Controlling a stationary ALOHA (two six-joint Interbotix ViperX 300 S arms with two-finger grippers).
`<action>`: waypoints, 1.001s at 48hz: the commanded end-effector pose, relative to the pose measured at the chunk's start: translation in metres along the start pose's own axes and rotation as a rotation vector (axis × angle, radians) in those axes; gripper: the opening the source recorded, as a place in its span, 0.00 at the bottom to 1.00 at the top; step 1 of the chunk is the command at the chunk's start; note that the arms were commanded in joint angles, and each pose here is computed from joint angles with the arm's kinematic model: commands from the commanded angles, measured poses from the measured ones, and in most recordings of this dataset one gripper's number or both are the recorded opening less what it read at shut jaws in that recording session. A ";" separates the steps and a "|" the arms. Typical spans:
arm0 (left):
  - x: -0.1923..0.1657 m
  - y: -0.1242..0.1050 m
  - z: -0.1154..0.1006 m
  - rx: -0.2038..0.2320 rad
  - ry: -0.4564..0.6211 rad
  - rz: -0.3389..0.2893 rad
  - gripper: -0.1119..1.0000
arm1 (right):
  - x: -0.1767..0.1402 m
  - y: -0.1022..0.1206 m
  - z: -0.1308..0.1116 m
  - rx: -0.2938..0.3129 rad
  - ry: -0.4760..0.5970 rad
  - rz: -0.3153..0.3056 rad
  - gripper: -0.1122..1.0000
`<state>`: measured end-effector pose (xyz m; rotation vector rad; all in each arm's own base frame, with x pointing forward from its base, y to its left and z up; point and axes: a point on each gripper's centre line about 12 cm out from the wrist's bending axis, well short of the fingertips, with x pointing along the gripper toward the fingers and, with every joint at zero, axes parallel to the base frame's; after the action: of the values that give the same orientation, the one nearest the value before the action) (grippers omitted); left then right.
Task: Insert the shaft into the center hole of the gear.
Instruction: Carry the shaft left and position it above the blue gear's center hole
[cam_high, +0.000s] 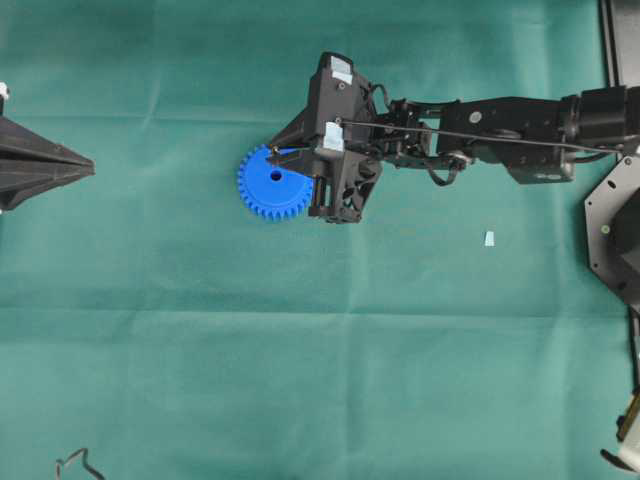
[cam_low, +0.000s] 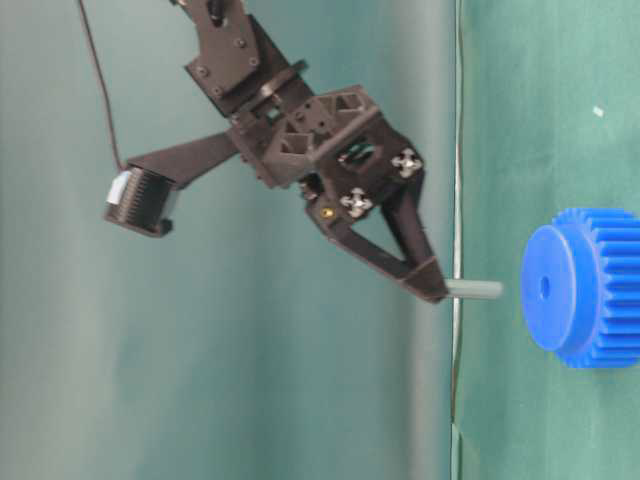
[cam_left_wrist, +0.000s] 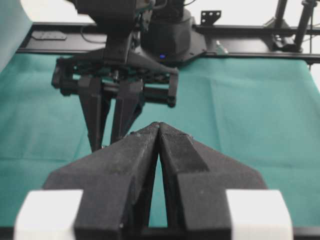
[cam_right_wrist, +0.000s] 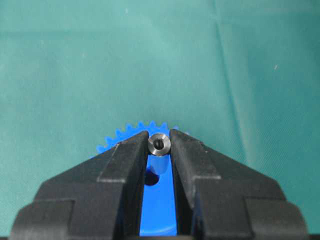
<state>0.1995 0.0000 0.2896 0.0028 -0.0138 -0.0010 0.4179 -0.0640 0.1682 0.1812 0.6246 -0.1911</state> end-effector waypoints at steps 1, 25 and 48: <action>0.002 0.000 0.009 0.003 -0.023 0.001 0.12 | 0.004 0.001 0.006 0.011 -0.017 0.003 0.25; 0.002 0.000 0.010 0.003 -0.025 0.001 0.12 | 0.017 -0.001 -0.007 0.022 0.001 -0.002 0.25; 0.002 0.000 0.010 0.002 -0.026 0.001 0.12 | 0.007 0.004 0.006 0.017 -0.045 0.010 0.25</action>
<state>0.1991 0.0003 0.2893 0.0028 -0.0138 0.0005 0.4254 -0.0642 0.1478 0.1977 0.6354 -0.1974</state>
